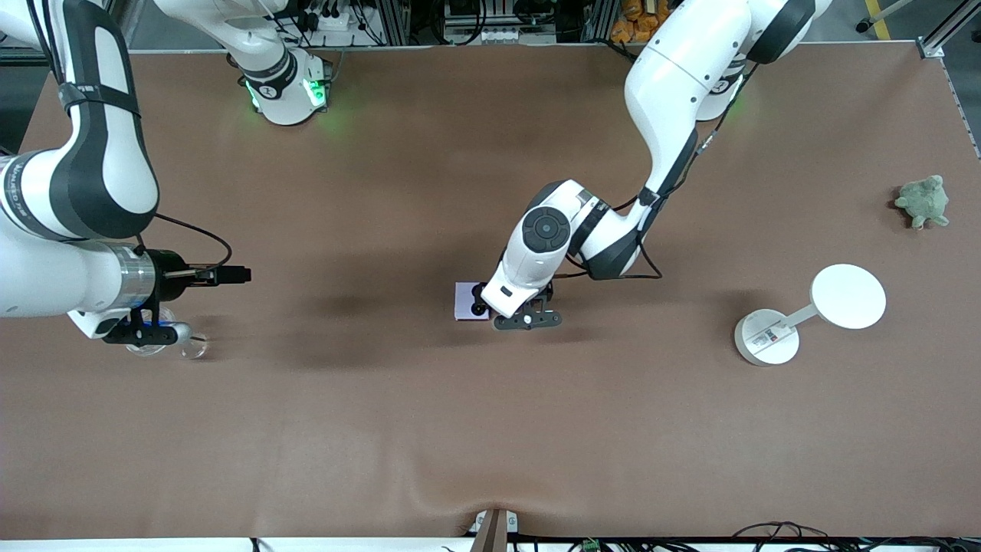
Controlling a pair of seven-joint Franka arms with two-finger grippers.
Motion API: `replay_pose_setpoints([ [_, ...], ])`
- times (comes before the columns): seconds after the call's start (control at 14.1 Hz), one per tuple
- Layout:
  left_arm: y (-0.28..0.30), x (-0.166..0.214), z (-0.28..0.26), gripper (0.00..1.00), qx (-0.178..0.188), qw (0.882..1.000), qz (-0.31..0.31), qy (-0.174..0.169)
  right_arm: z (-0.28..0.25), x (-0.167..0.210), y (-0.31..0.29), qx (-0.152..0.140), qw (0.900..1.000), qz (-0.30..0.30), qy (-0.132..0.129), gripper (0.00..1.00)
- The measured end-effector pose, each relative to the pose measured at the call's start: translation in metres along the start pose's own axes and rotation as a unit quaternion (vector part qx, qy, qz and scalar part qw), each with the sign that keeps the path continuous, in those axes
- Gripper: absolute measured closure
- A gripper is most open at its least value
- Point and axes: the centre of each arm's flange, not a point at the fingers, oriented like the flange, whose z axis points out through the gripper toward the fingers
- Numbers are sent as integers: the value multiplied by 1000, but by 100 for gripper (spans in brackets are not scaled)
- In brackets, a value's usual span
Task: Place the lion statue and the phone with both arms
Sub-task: 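Grasp the lion with the left gripper while the right gripper grasps the phone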
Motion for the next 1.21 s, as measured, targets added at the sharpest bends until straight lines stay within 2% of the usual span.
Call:
replay_pose_setpoints([
  [0.07,0,-1,4,13,2,1000,1,-1,3,0,-1,0,1000,0,-3,0],
  [0.28,1,-4,7,48,4,1000,4,-1,12,0,-7,0,1000,-5,-13,0],
  [0.36,1,-3,7,57,6,1000,4,0,15,0,-16,0,1000,-11,-15,0],
  [0.43,-1,-1,6,62,9,1000,6,4,17,-2,-29,-2,1000,-21,-15,0],
  [0.57,-7,7,2,62,25,999,16,18,23,-3,-61,-10,999,-43,-6,0],
  [0.78,-14,24,-24,62,40,999,14,27,34,3,-101,-15,998,-58,30,0],
  [1.21,-61,69,-108,62,64,997,18,28,112,46,-175,-8,994,-19,108,0],
])
